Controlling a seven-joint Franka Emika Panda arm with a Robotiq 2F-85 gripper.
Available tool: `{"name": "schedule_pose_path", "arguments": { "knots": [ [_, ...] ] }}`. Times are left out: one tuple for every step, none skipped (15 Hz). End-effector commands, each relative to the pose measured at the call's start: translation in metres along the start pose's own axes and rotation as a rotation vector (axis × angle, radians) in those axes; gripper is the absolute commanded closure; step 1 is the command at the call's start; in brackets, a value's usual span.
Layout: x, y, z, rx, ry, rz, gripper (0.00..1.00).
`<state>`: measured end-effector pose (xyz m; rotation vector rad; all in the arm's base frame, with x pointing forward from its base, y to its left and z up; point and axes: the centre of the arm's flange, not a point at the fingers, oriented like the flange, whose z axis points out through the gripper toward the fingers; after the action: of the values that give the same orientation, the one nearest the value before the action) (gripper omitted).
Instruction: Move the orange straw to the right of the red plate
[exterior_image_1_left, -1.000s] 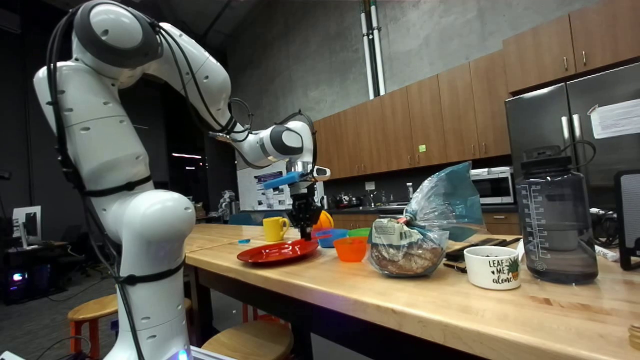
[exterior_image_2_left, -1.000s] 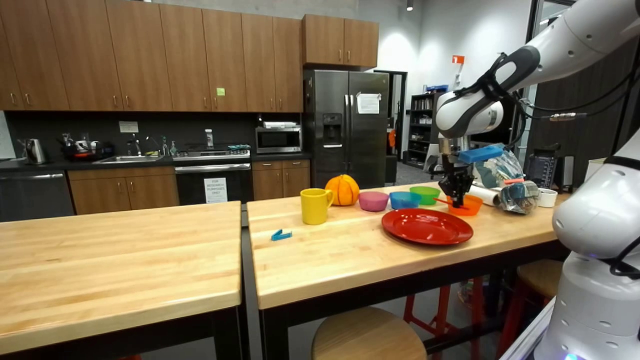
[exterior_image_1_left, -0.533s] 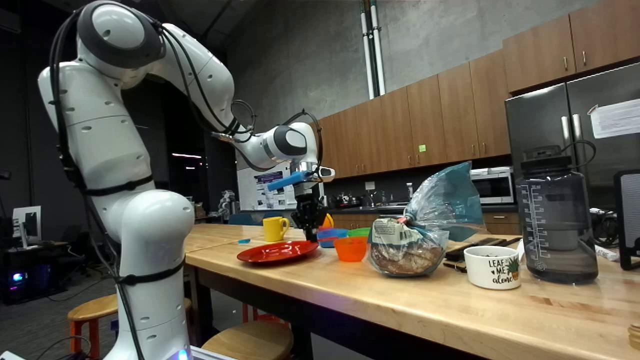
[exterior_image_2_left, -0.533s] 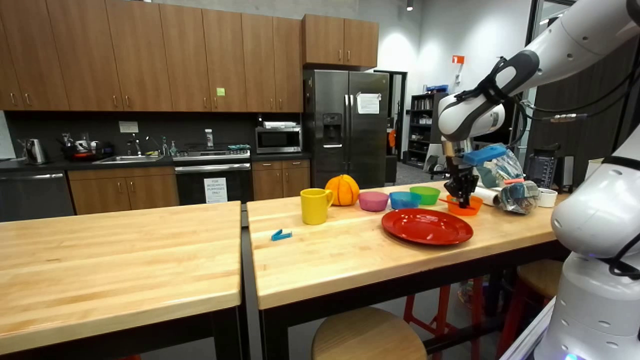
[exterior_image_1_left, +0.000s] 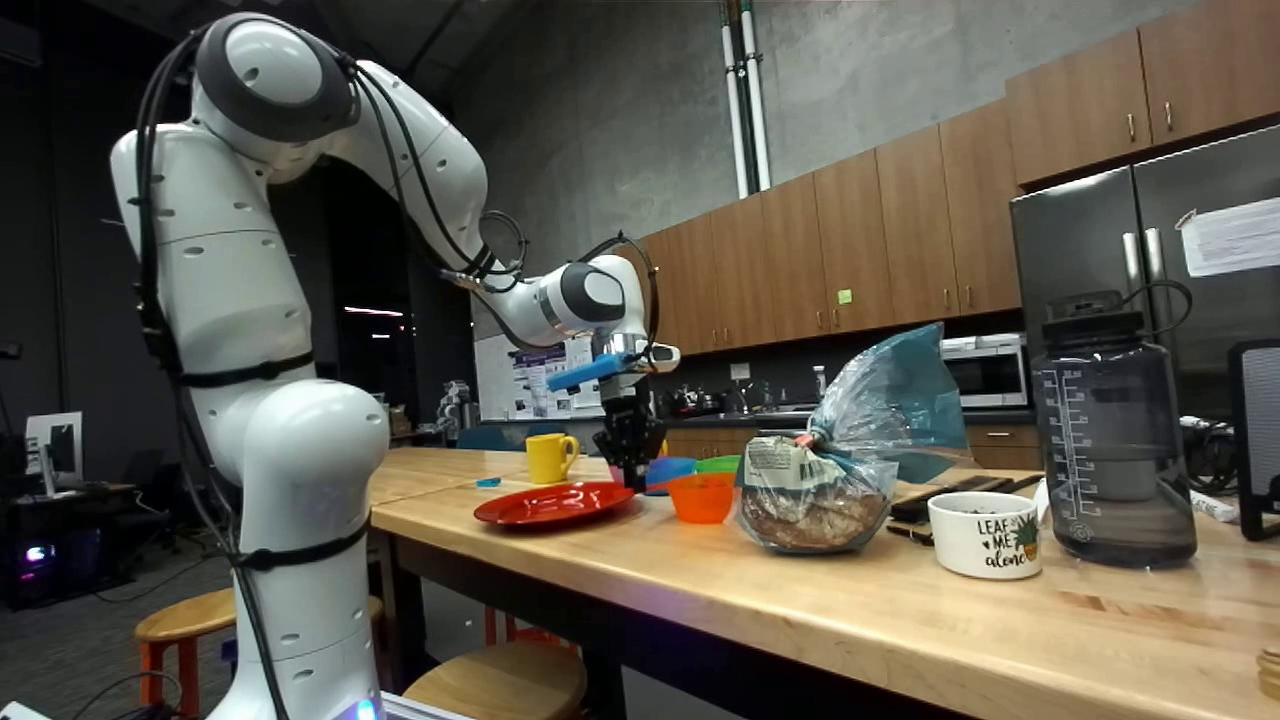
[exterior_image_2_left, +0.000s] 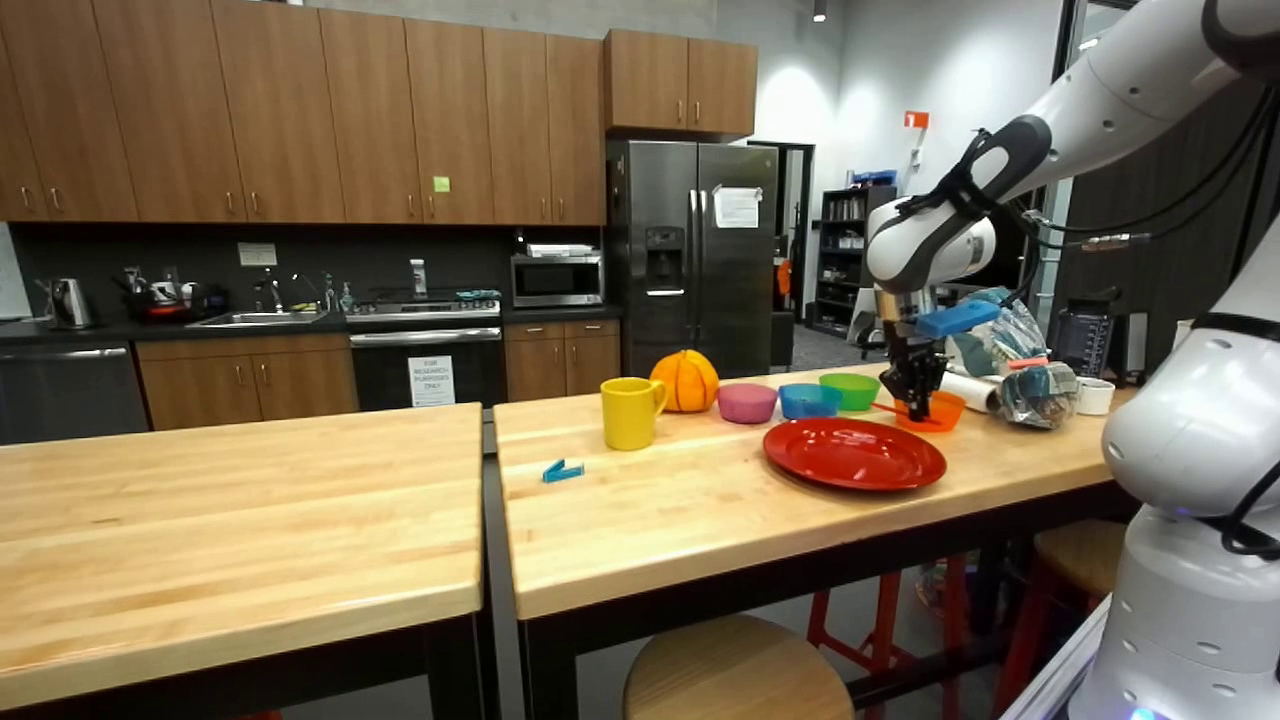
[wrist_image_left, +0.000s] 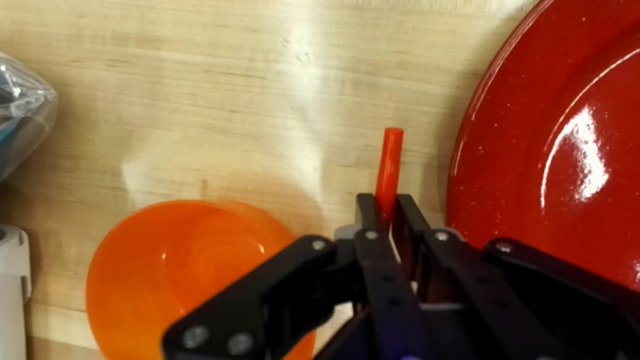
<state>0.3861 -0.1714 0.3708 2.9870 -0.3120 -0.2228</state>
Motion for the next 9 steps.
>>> {"name": "schedule_pose_path", "arguments": {
  "knots": [
    [0.0161, 0.0054, -0.0008, 0.0, 0.009, 0.006, 0.69],
    [0.0171, 0.0054, -0.0007, -0.002, 0.007, 0.002, 0.62],
    [0.018, 0.0048, -0.0005, -0.004, 0.003, 0.0, 0.57],
    [0.0193, 0.0041, 0.0005, -0.005, 0.001, -0.002, 0.52],
    [0.0198, 0.003, 0.0003, -0.005, -0.001, -0.003, 0.46],
    [0.0202, 0.0021, 0.0001, -0.005, -0.002, -0.004, 0.39],
    [0.0195, 0.0005, -0.0017, -0.002, -0.003, -0.006, 0.33],
    [0.0185, -0.0014, -0.0043, 0.009, -0.004, -0.01, 0.27],
    [0.0171, -0.0039, -0.0073, 0.018, -0.001, -0.011, 0.19]
  ]
}}
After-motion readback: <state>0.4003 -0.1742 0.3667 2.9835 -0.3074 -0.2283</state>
